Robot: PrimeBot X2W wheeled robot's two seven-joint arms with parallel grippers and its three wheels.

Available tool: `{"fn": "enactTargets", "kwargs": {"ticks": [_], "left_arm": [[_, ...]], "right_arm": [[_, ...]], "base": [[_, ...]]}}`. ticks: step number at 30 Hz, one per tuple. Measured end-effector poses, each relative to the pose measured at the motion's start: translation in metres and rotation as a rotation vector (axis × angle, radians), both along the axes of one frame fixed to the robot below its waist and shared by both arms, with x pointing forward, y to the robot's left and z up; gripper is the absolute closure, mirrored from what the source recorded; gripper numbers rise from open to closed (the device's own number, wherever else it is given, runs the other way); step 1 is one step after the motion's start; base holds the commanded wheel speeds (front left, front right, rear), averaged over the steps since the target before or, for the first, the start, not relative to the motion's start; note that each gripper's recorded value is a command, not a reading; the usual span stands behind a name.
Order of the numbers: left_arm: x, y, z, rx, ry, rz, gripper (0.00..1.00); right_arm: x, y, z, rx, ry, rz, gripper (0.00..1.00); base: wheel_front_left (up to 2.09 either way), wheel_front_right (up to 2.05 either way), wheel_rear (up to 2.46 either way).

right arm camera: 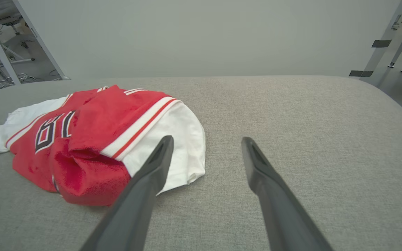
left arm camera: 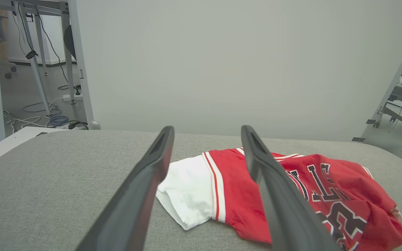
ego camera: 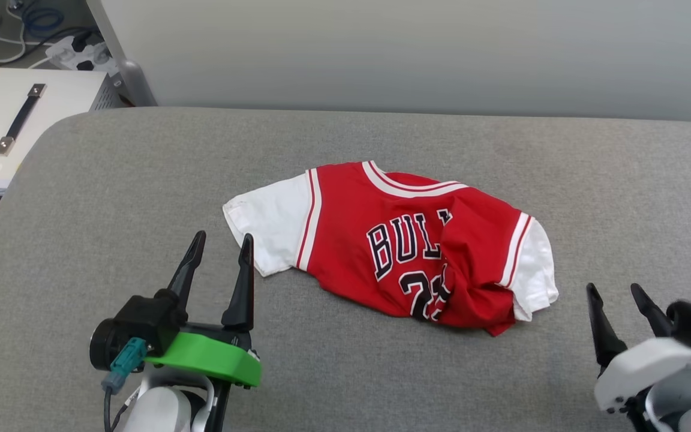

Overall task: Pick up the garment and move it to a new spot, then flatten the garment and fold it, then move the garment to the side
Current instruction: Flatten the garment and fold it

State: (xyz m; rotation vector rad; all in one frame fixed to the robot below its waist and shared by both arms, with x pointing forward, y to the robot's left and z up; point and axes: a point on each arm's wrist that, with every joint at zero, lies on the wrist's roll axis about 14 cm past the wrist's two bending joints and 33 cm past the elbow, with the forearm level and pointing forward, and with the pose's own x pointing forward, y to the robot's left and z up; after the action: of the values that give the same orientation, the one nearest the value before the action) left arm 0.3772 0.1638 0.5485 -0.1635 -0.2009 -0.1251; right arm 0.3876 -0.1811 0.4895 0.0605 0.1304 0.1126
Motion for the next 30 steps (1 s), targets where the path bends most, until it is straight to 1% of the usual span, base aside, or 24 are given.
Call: {"fn": "enactTargets", "kwargs": {"ticks": [1,3,4,6,7,10,16,21,26,30], "left_arm": [[0.000,0.000,-0.001,0.002,0.002,0.001,0.00],[0.002,0.001,-0.006,0.008,0.017,0.004,0.00],[0.002,0.001,-0.007,0.009,0.020,0.005,0.00],[0.004,0.003,-0.012,0.005,0.033,0.009,0.00],[0.005,0.003,-0.014,0.004,0.038,0.012,0.00],[0.008,0.003,-0.018,0.003,0.050,0.019,0.00],[0.015,0.011,-0.023,0.005,0.066,0.042,0.00],[0.018,0.021,-0.029,0.003,0.082,0.069,0.00],[0.021,0.028,-0.034,0.004,0.099,0.089,0.00],[0.023,0.033,-0.040,0.007,0.116,0.104,0.00]], "right_arm": [[0.002,-0.002,-0.004,-0.002,0.038,0.003,0.00],[0.009,-0.004,-0.016,0.012,0.175,0.018,0.00],[0.010,-0.004,-0.019,0.017,0.213,0.024,0.00],[0.014,-0.005,-0.030,0.021,0.360,0.049,0.00],[0.013,-0.004,-0.039,0.022,0.443,0.066,0.00],[0.011,0.001,-0.052,0.028,0.602,0.109,0.00],[0.026,0.017,-0.056,0.021,0.740,0.169,0.00],[0.041,0.024,-0.063,-0.018,0.779,0.178,0.00],[0.047,0.030,-0.084,-0.065,0.848,0.186,0.00],[0.043,0.036,-0.105,-0.100,0.914,0.208,0.00]], "base": [[0.00,0.00,0.00],[0.00,0.00,0.00],[0.00,0.00,0.00],[0.00,0.00,0.00],[0.00,0.00,0.00],[0.00,0.00,0.00],[0.00,0.00,0.00],[0.00,0.00,0.00],[0.00,0.00,0.00],[0.00,0.00,0.00]]}}
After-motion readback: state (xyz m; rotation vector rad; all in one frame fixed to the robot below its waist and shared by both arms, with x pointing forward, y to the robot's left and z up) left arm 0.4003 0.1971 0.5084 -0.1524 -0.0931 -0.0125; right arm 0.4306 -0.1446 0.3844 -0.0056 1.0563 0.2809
